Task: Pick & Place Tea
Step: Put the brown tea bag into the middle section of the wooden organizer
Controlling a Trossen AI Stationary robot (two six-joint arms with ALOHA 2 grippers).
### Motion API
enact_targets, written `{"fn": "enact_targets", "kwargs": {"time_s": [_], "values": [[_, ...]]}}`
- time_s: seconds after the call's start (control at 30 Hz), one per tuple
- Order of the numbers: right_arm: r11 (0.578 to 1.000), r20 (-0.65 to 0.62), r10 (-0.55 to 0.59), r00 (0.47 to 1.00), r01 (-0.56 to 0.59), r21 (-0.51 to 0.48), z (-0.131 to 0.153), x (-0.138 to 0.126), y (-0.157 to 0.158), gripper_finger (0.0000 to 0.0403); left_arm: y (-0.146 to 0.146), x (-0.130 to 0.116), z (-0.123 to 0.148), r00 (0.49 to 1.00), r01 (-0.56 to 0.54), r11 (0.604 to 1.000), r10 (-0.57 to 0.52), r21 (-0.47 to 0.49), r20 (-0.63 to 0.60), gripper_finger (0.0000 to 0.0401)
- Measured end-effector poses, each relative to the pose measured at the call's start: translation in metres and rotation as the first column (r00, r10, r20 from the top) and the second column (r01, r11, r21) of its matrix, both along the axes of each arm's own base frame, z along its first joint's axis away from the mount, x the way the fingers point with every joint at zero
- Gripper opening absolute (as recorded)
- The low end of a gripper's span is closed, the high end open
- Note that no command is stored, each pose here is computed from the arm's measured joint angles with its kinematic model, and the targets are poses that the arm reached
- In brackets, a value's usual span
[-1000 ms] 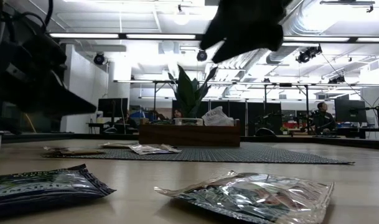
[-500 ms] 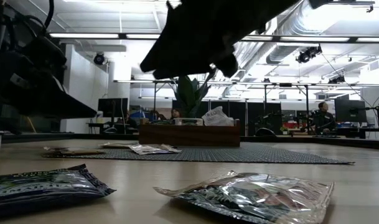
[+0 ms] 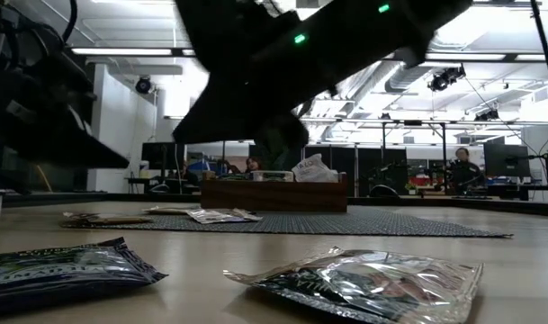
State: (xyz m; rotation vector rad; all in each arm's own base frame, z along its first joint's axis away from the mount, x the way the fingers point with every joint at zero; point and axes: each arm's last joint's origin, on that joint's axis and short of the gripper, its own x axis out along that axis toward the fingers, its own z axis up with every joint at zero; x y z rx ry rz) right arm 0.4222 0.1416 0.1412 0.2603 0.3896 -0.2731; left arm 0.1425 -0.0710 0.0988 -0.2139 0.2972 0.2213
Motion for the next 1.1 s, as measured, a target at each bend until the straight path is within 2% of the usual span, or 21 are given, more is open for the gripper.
{"fn": "enact_targets", "kwargs": {"time_s": [0.1, 0.17, 0.3, 0.47, 0.6, 0.77, 0.9, 1.1], "values": [[1.000, -0.005, 0.020, 1.000, -0.020, 0.007, -0.005, 0.015, -0.003, 0.0003, 0.000, -0.001, -0.001, 0.999, 0.023, 0.999, -0.024, -0.026, -0.038, 0.0000], [0.998, -0.025, 0.055, 0.998, -0.055, 0.005, -0.007, 0.028, -0.003, 0.0002, -0.001, -0.001, -0.004, 0.995, 0.025, 1.000, -0.026, -0.010, -0.092, 0.0000], [0.996, -0.132, 0.081, 0.988, -0.083, -0.012, -0.008, 0.052, -0.006, 0.0001, -0.005, 0.005, 0.000, 0.991, 0.038, 0.999, -0.040, -0.020, -0.130, 0.0000], [0.997, -0.245, 0.059, 0.968, -0.071, -0.043, 0.002, 0.069, -0.011, 0.0001, -0.012, 0.014, 0.008, 0.979, 0.055, 0.998, -0.051, 0.018, -0.199, 0.0000], [0.996, -0.255, 0.079, 0.964, -0.084, -0.009, 0.012, 0.074, -0.015, 0.0001, -0.016, 0.020, 0.019, 0.936, 0.082, 0.993, -0.048, 0.083, -0.349, 0.0000], [0.999, -0.278, 0.054, 0.959, -0.050, 0.021, 0.010, 0.075, -0.023, 0.0000, -0.021, 0.026, 0.053, 0.851, 0.072, 0.984, 0.025, 0.164, -0.525, 0.0000], [0.999, -0.298, 0.035, 0.954, -0.034, 0.007, 0.004, 0.072, -0.027, 0.0000, -0.023, 0.031, 0.075, 0.820, 0.077, 0.977, 0.051, 0.198, -0.569, 0.0000], [0.999, -0.309, 0.047, 0.950, -0.043, 0.019, -0.005, 0.074, -0.028, 0.0000, -0.022, 0.029, 0.074, 0.804, 0.070, 0.978, 0.061, 0.195, -0.591, 0.0000]]}}
